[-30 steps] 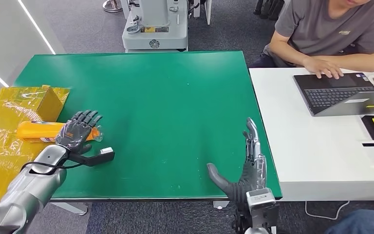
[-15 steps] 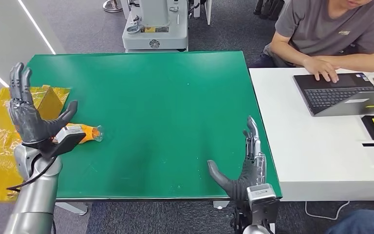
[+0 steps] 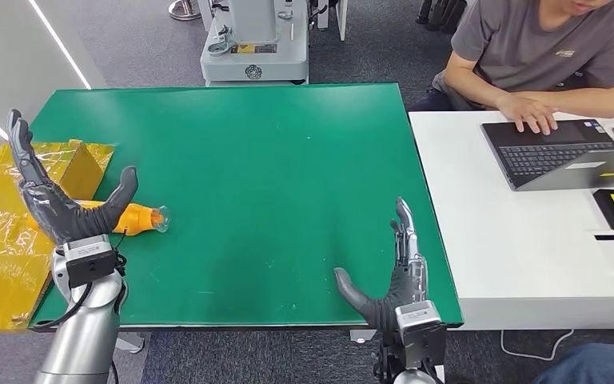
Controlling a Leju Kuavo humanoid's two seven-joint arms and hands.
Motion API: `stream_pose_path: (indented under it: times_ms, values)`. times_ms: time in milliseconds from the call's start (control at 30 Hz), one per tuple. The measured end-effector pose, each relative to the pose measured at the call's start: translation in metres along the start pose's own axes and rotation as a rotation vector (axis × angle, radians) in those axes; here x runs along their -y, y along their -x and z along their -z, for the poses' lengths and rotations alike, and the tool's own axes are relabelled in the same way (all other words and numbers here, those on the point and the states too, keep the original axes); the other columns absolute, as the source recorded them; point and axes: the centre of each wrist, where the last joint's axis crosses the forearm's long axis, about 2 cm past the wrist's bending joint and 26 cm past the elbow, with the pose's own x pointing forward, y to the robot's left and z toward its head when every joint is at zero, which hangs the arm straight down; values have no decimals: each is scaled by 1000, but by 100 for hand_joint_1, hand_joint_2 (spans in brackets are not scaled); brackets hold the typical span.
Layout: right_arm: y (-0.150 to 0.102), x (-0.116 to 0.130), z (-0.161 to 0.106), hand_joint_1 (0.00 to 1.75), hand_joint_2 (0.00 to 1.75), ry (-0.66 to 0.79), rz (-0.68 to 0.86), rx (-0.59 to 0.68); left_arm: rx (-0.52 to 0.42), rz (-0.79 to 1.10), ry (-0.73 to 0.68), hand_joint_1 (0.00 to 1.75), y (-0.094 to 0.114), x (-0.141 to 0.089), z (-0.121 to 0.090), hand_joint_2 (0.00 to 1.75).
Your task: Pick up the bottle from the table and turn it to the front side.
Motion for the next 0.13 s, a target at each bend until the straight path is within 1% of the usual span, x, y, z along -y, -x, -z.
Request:
stream_pose_path:
  times_ms: [133]
  values:
    - [0,0,0,0,175,-1,-1,-2,6,-8,1,0,-3,1,0,175]
